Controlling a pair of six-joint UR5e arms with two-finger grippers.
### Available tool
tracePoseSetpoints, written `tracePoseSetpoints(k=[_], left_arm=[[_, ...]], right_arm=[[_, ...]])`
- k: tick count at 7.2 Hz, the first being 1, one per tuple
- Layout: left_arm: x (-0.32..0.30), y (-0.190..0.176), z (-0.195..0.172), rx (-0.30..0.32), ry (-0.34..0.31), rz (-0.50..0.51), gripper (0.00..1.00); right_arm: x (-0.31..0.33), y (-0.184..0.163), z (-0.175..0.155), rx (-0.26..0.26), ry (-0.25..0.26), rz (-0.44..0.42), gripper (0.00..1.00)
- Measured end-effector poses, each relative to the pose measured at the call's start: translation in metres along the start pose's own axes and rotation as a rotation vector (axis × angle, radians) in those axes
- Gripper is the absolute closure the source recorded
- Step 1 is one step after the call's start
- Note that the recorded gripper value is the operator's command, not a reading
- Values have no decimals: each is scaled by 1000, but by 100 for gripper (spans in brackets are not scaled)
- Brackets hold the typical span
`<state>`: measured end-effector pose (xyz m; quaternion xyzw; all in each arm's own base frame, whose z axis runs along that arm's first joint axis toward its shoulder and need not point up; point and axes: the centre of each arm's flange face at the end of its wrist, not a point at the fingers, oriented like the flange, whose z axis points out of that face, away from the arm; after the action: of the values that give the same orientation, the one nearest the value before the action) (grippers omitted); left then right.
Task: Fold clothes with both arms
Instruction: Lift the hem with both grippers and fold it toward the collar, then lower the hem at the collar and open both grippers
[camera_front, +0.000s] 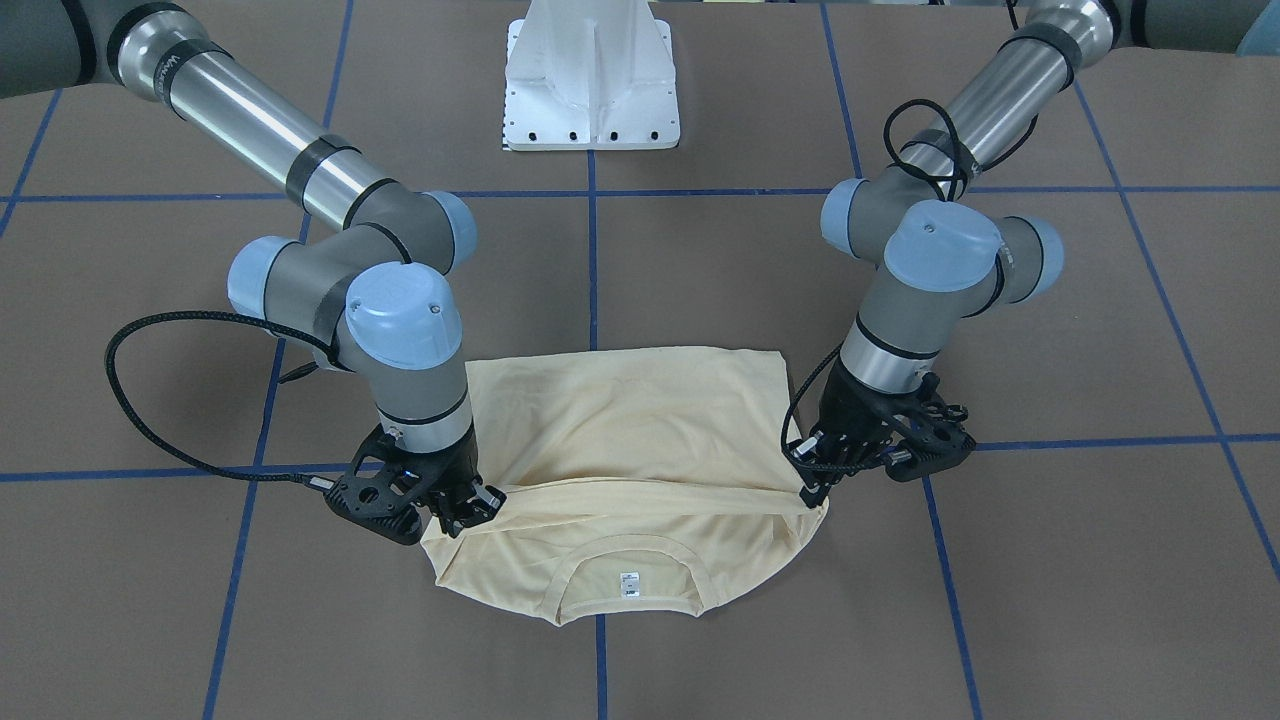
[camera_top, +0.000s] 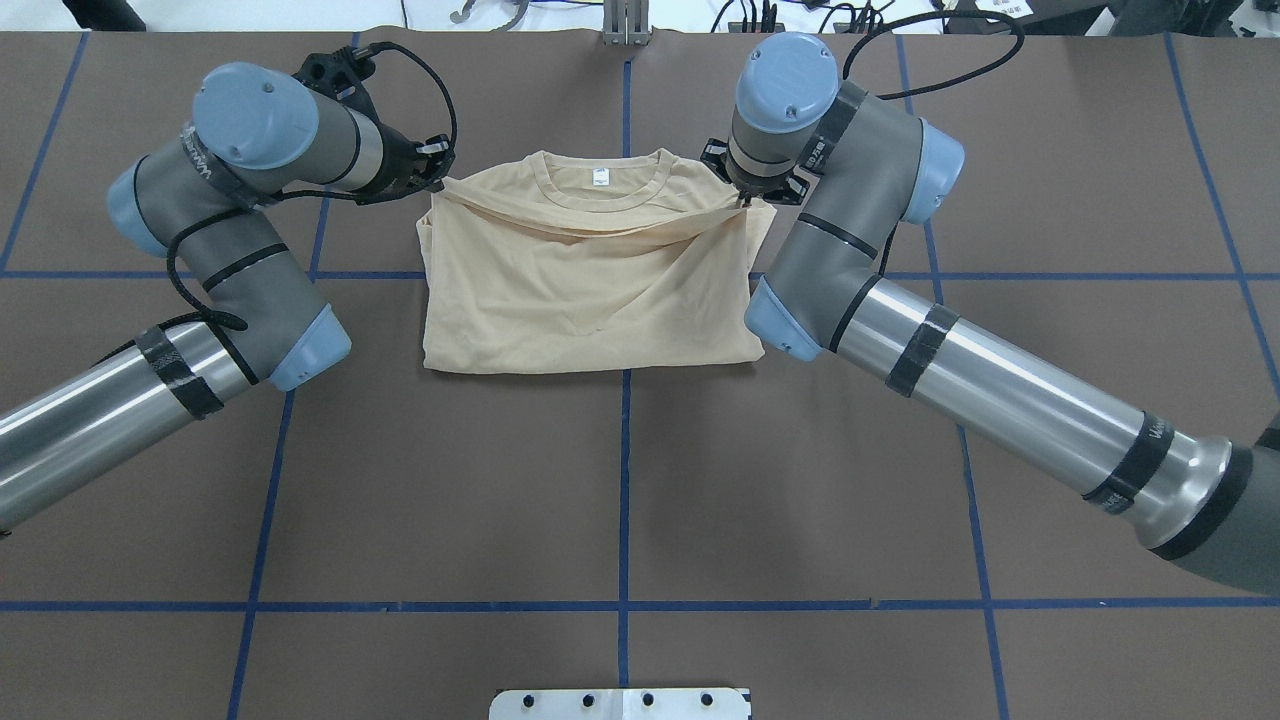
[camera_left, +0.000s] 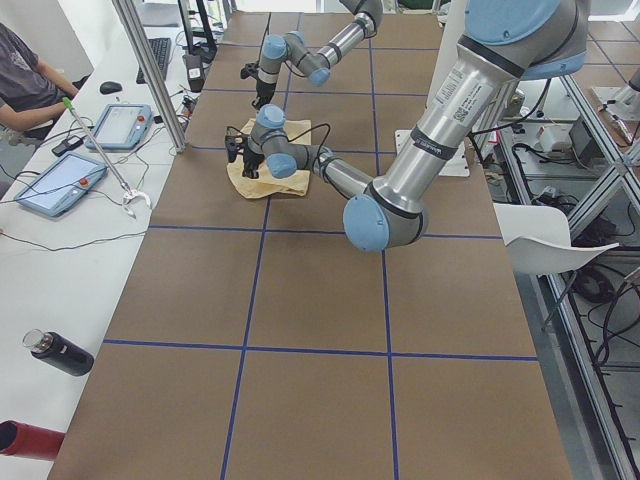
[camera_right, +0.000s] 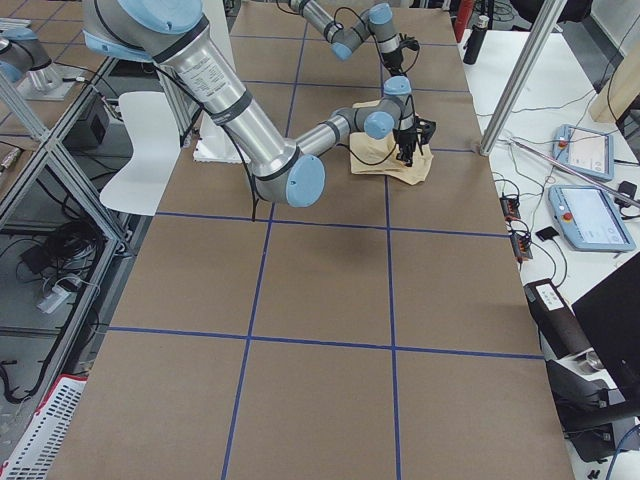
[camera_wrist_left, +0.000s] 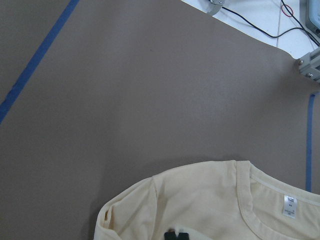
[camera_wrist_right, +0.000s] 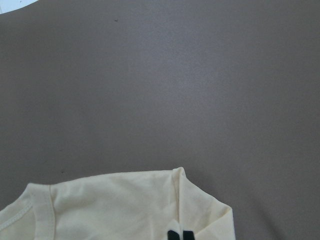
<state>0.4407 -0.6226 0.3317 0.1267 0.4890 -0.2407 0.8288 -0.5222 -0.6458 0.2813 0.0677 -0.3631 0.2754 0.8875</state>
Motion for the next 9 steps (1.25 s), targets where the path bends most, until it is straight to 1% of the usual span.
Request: tracePoseSetpoints(k=[2, 4, 5, 6, 7, 8, 9], left_arm=[[-16, -6, 19, 26, -3, 0, 100], [-23, -8, 26, 39, -12, 4, 100], [-24, -8, 27, 40, -13, 7, 97], [-25, -9, 27, 41, -15, 8, 92], [-25, -9, 28, 41, -16, 9, 85], [-28, -10, 30, 42, -15, 8, 66], [-32, -13, 32, 46, -9, 8, 65]], right_arm=[[-1, -6, 10, 12, 22, -3, 100], [0, -13, 11, 18, 29, 3, 98], [-3, -14, 11, 19, 30, 4, 73], [-7, -15, 12, 20, 34, 6, 43], [-10, -16, 13, 20, 40, 8, 26], [-14, -18, 13, 22, 42, 11, 19], [-19, -23, 11, 27, 41, 19, 19]])
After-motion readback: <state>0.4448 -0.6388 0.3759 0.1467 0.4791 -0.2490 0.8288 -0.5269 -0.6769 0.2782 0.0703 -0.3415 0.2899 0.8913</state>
